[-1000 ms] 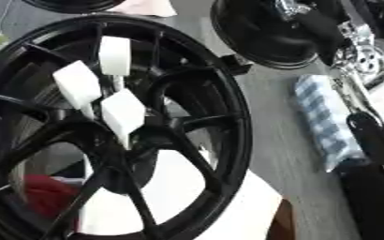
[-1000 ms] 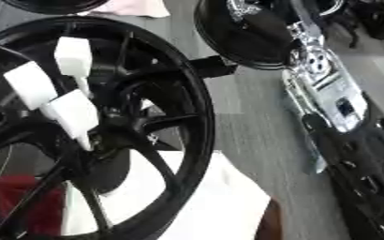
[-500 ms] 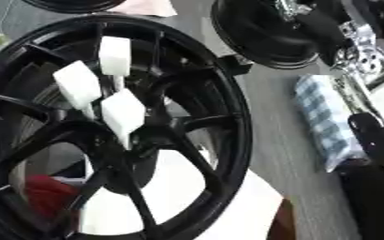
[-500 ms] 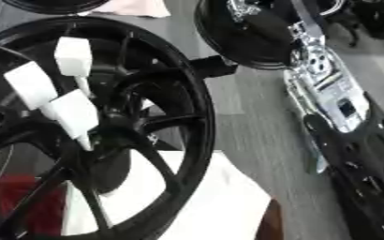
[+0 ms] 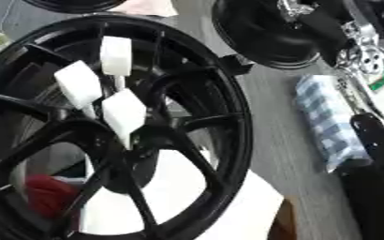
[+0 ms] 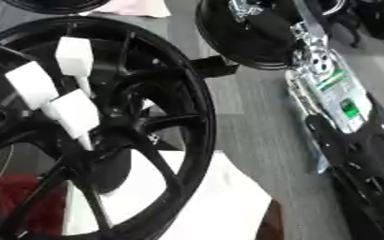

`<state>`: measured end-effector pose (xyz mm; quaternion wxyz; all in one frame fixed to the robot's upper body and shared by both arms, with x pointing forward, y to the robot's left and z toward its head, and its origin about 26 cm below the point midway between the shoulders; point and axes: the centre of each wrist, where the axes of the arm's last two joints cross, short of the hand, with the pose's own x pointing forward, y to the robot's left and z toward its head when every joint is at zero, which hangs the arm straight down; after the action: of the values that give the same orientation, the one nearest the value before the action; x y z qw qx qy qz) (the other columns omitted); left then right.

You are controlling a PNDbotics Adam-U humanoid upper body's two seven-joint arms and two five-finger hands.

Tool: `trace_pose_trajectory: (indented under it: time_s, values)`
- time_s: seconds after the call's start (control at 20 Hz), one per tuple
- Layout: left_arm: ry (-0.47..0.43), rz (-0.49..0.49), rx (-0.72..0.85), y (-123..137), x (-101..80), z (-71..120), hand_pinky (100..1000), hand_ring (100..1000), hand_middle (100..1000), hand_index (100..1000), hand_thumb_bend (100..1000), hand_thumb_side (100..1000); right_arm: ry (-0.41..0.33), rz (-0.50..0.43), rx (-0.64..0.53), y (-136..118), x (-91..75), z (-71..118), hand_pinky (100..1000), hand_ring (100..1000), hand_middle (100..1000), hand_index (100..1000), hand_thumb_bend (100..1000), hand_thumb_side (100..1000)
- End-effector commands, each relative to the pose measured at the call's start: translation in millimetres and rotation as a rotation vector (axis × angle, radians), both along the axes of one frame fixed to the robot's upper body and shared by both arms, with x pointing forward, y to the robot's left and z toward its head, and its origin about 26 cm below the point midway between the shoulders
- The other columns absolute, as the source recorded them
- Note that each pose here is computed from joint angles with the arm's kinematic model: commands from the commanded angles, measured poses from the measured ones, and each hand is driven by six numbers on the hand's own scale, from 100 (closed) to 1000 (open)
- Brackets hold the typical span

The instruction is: Pull the pin out of the wheel hub.

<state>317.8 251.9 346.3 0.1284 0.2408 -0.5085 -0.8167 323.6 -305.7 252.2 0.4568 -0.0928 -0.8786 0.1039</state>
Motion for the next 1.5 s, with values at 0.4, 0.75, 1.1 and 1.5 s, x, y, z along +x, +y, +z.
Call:
trace_pose_trajectory:
  time_s: [0.4, 0.75, 1.1, 1.5]
  values:
    - [0.031, -0.103, 0.134, -16, 17.5, -1.9, 859, 774, 753, 850, 384, 765, -0.021, 0.004, -0.01, -2, -1.5, 8.0, 727, 675, 568, 640, 174, 236]
    - [0.012, -0.118, 0.11, -23, 25.2, 5.6, 855, 771, 751, 852, 387, 761, -0.019, 0.001, -0.008, -2, -1.2, 6.9, 726, 675, 568, 639, 175, 236]
    - [-0.072, -0.12, 0.062, -31, 32.4, 21.9, 860, 783, 760, 867, 474, 619, -0.016, 0.004, -0.009, -2, -0.7, 6.5, 727, 676, 569, 639, 175, 236]
    - [-0.122, -0.149, 0.036, -31, 44.2, 27.3, 876, 805, 774, 891, 491, 435, -0.018, 0.007, -0.005, -1, 0.0, 7.0, 726, 676, 569, 639, 176, 237]
